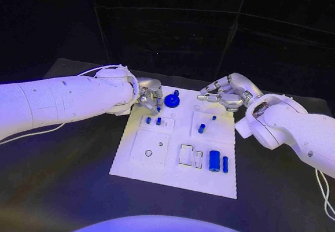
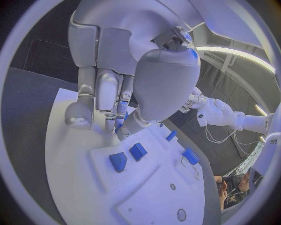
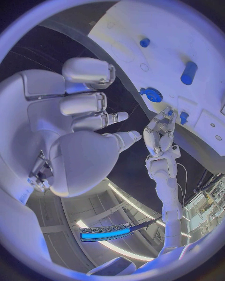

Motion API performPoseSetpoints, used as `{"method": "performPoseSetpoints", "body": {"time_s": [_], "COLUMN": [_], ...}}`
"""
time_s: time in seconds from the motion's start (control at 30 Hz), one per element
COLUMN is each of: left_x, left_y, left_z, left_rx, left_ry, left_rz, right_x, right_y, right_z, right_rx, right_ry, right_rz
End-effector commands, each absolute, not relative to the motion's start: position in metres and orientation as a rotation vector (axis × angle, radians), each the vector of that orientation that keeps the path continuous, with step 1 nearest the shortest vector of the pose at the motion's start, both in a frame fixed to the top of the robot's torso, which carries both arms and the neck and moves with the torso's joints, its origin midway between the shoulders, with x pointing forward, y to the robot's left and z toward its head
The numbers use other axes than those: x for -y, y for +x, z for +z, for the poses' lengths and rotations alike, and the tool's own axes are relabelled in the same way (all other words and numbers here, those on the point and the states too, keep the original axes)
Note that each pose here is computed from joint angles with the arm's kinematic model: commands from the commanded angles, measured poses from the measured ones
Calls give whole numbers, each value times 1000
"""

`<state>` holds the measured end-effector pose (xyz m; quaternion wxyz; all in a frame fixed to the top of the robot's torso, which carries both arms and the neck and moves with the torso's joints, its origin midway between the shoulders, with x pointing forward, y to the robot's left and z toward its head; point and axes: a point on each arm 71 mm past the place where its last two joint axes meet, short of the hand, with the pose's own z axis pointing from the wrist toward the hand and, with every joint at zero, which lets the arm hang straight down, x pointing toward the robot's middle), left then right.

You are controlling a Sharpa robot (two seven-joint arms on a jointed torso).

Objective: Assemble the parts on the task board

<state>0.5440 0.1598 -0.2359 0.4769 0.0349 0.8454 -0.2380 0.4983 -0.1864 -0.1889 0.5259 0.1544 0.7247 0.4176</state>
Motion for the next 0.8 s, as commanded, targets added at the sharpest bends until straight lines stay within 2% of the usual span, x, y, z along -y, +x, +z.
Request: {"method": "performPoseSetpoints", "body": {"time_s": [0.03,0.47,0.63,0.8], "left_x": [-161,-168,-177,-188], "left_y": [544,546,548,548], "left_z": [-237,-235,-234,-230], "left_rx": [-2076,-2052,-2035,-1980], "left_ry": [82,62,39,-13], "left_rz": [-573,-563,-556,-610], "right_x": [185,191,199,206], "right_y": [498,501,506,509], "right_z": [-188,-190,-192,-193], "right_rx": [-1736,-1738,-1743,-1745], "right_ry": [361,376,384,311], "right_rz": [1006,982,943,881]}}
